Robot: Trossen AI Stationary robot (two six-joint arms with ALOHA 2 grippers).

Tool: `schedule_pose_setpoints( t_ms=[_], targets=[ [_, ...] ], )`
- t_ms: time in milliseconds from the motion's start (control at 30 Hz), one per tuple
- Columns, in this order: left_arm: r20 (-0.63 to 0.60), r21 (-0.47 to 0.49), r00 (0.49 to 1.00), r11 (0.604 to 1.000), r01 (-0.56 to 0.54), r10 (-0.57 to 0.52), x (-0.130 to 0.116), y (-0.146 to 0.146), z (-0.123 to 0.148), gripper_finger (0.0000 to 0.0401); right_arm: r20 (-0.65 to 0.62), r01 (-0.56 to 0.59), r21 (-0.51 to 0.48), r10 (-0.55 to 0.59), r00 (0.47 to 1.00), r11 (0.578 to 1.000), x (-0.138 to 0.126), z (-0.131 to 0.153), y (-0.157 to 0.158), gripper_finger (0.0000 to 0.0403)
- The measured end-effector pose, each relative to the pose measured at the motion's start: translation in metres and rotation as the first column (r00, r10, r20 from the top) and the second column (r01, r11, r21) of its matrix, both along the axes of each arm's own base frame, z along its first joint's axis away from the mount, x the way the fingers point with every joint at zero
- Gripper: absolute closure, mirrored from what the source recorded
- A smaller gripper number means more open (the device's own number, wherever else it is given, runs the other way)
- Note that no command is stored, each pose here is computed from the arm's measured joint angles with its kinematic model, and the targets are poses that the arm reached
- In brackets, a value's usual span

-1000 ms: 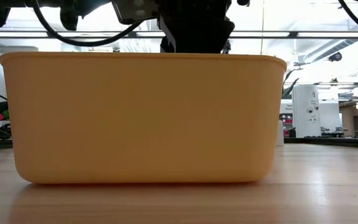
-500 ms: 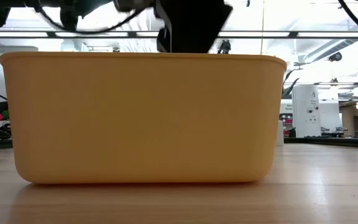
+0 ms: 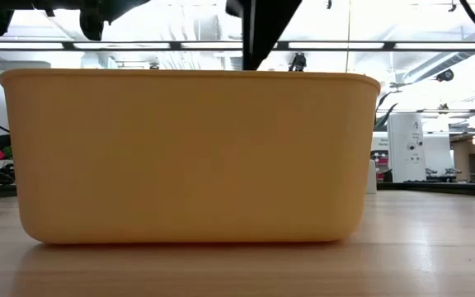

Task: Pick and place medicine bottles into bin by pill shape (circle, oval)
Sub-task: Put the yellow tablet bottle into the yellow bin

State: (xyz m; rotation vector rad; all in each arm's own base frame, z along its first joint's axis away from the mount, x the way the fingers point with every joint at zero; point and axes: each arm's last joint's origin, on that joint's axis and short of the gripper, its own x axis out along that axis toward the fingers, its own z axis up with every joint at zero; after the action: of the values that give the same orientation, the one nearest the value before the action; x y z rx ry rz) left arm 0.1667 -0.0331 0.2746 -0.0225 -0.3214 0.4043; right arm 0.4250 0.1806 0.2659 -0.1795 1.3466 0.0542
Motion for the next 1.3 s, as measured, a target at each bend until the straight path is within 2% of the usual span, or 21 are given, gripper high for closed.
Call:
schedule_pose_setpoints(
  t_ms=[367, 467, 600, 767, 933, 1167, 1300],
  targets=[
    [0.004, 0.006, 1.0, 1.0, 0.023, -0.023, 0.0, -0.001, 0.0, 0.0245, 0.113, -0.016, -0.164, 0.035, 0.993, 0.986, -0.033, 0.033, 0.014, 0.0215],
    [0.017, 0.024, 0.995, 0.995, 0.1, -0.1, 0.001, -0.003, 0.001, 0.0245, 0.157, -0.014, -0.196, 0.045, 0.987, 0.981, -0.042, 0.039, 0.015, 0.0219],
    [0.047, 0.051, 0.969, 0.969, 0.241, -0.243, 0.003, -0.009, 0.007, 0.0245, 0.237, -0.034, -0.215, 0.086, 0.968, 0.976, -0.054, 0.041, 0.017, 0.022],
    [0.056, 0.062, 0.942, 0.943, 0.328, -0.331, 0.006, -0.017, 0.012, 0.0245, 0.355, -0.055, -0.197, 0.123, 0.927, 0.979, -0.074, 0.037, 0.008, 0.022],
    [0.053, 0.067, 0.93, 0.931, 0.359, -0.363, 0.012, -0.024, 0.018, 0.0245, 0.506, -0.091, -0.171, 0.167, 0.847, 0.981, -0.095, 0.023, -0.005, 0.022],
    [0.028, 0.066, 0.924, 0.923, 0.379, -0.382, 0.023, -0.032, 0.019, 0.0245, 0.712, -0.141, -0.175, 0.224, 0.666, 0.974, -0.127, 0.012, -0.026, 0.022],
    [0.036, 0.003, 0.912, 0.913, 0.409, -0.409, 0.028, -0.036, 0.017, 0.0245, 0.789, -0.142, -0.172, 0.223, 0.573, 0.975, -0.149, 0.008, -0.039, 0.022]
  ],
)
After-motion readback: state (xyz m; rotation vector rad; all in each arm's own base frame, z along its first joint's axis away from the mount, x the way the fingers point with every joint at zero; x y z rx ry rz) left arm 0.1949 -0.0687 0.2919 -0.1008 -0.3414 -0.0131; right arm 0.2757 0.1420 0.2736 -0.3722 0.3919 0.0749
